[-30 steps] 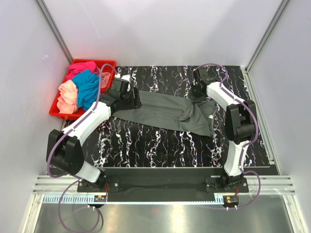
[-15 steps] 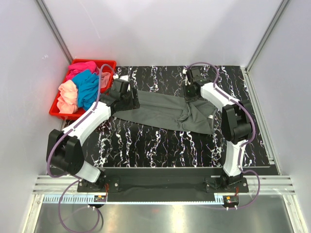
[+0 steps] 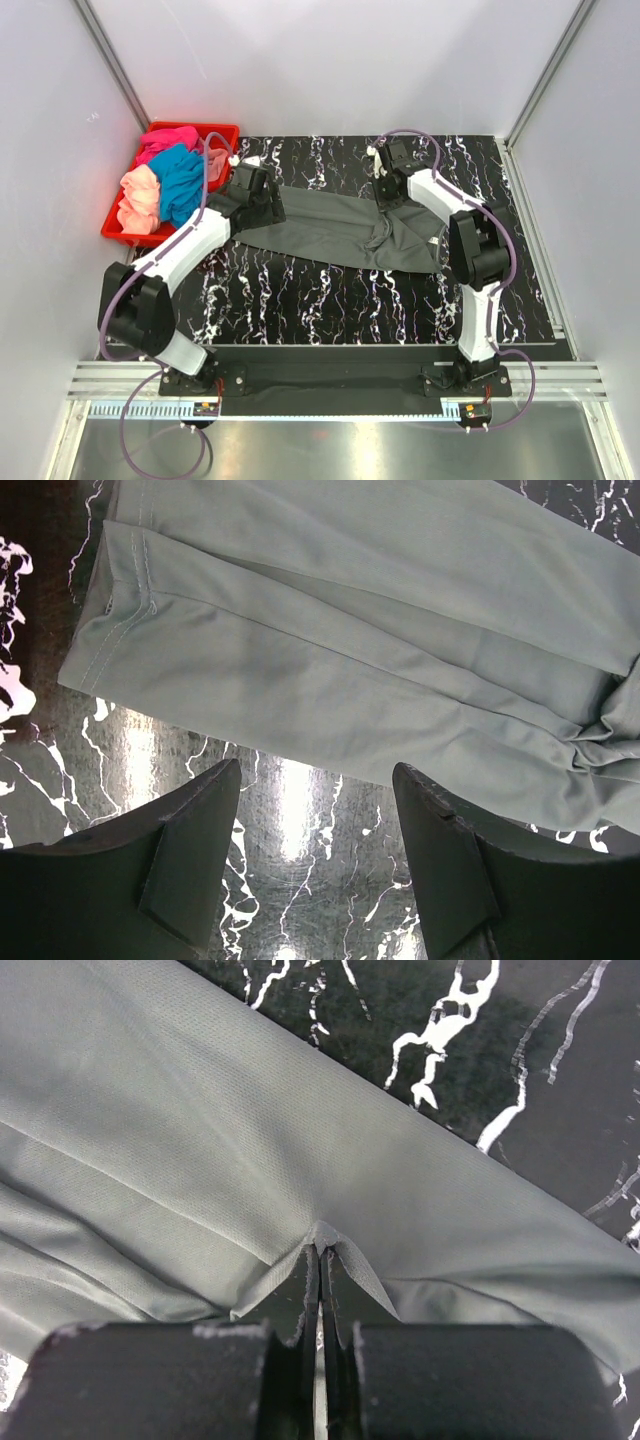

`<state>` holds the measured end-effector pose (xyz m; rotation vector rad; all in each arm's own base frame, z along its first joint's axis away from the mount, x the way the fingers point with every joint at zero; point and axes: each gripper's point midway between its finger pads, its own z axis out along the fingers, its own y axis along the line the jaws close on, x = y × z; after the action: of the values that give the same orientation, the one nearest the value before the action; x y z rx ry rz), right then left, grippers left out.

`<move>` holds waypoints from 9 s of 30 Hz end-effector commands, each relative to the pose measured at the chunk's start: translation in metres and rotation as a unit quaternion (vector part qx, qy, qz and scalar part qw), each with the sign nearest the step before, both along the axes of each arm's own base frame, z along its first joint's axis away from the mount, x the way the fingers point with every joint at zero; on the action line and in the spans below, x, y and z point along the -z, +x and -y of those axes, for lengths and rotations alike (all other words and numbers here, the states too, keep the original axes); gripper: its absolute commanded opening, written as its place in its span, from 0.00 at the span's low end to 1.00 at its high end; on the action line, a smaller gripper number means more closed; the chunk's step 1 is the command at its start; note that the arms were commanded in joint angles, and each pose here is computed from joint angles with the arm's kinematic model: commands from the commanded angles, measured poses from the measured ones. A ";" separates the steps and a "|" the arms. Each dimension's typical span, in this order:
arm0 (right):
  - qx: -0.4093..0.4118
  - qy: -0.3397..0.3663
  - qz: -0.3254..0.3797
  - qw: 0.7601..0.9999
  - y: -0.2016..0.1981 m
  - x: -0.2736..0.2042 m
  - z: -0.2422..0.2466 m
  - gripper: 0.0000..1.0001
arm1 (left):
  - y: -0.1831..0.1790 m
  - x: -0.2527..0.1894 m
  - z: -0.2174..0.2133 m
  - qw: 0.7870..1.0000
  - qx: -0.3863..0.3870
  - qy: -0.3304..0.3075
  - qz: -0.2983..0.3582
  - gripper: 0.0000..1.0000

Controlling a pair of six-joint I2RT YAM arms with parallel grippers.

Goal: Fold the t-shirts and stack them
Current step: Fold the tshirt

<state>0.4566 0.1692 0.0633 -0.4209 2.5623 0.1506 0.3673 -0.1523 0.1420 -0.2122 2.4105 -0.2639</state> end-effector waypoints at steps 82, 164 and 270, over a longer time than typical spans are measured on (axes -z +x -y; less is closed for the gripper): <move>0.689 0.207 -0.174 0.673 -0.229 0.060 0.165 0.01 | 0.028 0.120 -0.022 0.982 -0.142 -0.014 -0.123 0.68; 0.604 0.151 -0.089 0.778 -0.119 -0.003 0.050 0.43 | 0.016 -0.009 0.027 0.989 0.116 -0.087 -0.039 0.72; 0.452 0.195 0.015 0.870 -0.008 -0.091 0.173 0.62 | 0.118 0.110 -0.004 0.958 0.231 0.106 -0.130 0.46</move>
<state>0.4718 0.0035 0.1530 0.8546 2.3356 0.3345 0.4825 -0.1558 0.0254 0.4479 2.7112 -0.2347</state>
